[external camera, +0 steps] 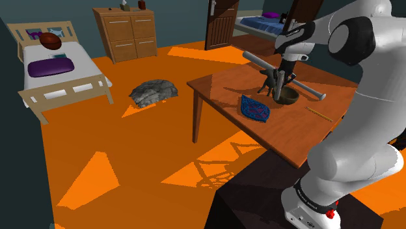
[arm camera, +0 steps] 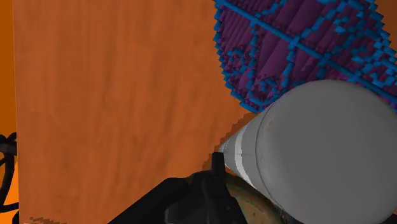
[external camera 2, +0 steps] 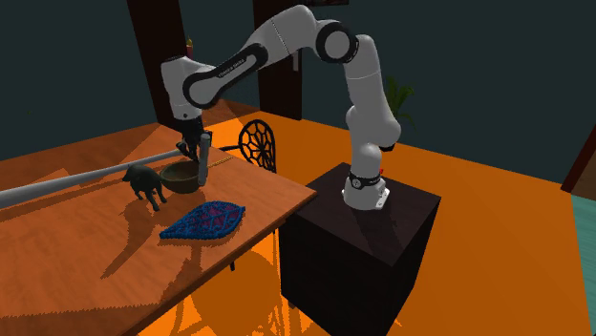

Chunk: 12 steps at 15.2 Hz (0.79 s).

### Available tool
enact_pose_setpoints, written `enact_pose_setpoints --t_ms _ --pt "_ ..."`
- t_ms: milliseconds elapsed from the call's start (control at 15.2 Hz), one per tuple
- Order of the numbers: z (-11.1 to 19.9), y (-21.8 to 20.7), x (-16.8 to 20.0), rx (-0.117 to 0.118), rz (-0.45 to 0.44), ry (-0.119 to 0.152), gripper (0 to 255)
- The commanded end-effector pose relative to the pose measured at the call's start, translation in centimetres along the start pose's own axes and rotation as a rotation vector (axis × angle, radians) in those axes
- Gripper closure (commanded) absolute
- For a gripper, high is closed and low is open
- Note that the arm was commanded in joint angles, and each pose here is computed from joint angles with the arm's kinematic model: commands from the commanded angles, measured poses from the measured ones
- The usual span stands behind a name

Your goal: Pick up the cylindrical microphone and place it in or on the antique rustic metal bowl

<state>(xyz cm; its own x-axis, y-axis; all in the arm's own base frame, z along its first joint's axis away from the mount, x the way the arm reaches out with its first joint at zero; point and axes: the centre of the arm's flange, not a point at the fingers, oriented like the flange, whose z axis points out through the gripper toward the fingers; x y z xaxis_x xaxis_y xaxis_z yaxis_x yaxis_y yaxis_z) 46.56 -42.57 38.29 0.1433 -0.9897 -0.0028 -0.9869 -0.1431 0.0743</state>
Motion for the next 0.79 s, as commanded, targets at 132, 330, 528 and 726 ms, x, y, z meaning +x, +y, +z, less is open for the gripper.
enact_pose_setpoints --t_ms 132,330,528,726 --pt "0.2 0.8 5.8 0.000 -0.002 0.001 255" --pt "0.1 1.3 9.7 0.000 -0.002 0.001 255" --pt "0.0 1.8 13.6 0.000 -0.002 0.001 255" --pt "-0.2 1.7 13.7 0.000 0.000 0.001 0"
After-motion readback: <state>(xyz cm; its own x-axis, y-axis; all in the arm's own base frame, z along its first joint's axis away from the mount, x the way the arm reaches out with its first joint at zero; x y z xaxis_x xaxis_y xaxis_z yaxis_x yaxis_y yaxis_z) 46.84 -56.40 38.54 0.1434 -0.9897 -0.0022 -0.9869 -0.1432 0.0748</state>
